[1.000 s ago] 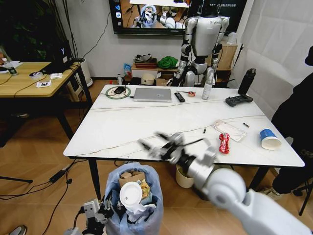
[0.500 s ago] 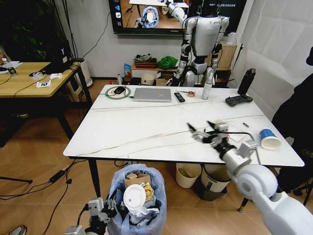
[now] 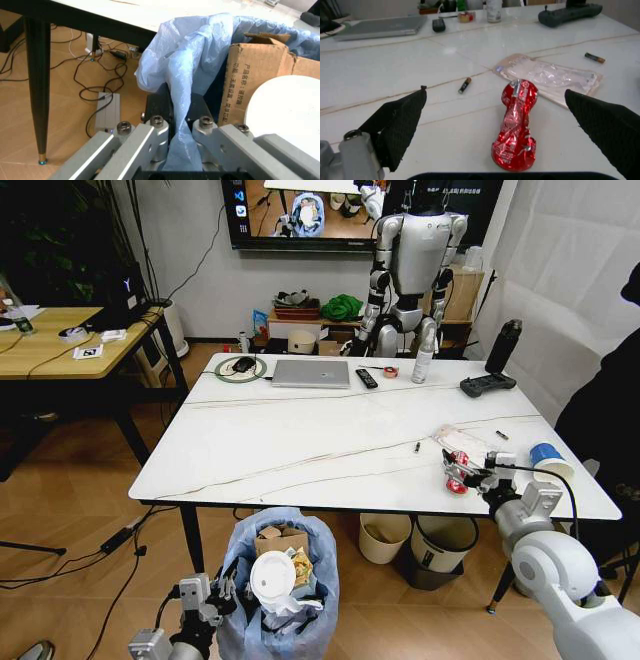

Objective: Pick up the trash bin and place the trash from the table into it.

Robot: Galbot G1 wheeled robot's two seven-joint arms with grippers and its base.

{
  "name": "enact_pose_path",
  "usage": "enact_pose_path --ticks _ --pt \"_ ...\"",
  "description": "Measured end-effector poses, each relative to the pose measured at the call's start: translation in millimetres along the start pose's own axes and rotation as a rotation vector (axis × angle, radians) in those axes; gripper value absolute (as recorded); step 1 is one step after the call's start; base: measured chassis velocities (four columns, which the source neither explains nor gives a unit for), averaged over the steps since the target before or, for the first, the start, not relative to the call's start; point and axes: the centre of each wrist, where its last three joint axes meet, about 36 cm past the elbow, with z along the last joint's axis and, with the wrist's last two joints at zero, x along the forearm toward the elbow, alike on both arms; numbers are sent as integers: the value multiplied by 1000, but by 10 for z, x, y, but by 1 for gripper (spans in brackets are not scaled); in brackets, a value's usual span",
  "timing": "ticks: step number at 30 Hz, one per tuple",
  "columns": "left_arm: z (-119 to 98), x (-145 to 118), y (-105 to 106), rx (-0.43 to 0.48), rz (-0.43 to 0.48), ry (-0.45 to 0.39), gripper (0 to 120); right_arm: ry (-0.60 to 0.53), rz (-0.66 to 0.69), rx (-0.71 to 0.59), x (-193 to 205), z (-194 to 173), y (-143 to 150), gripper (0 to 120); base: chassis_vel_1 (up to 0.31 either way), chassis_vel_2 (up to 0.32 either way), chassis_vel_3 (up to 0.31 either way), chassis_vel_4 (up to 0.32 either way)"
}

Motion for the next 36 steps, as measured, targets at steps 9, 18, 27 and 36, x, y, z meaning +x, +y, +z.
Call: enact_pose_path --ticks 9,18,27,36 --pt "2 26 19 10 -18 -4 1 69 58 -3 -238 171 -152 100 0 0 0 0" --pt "18 42 14 18 -28 -6 1 120 70 -19 -349 271 -199 100 0 0 0 0" --pt "50 49 -4 24 -35 -6 1 157 52 -34 -449 326 -136 100 0 0 0 0" --pt "85 45 -1 32 -46 -8 1 180 52 -24 -575 376 -166 100 0 0 0 0"
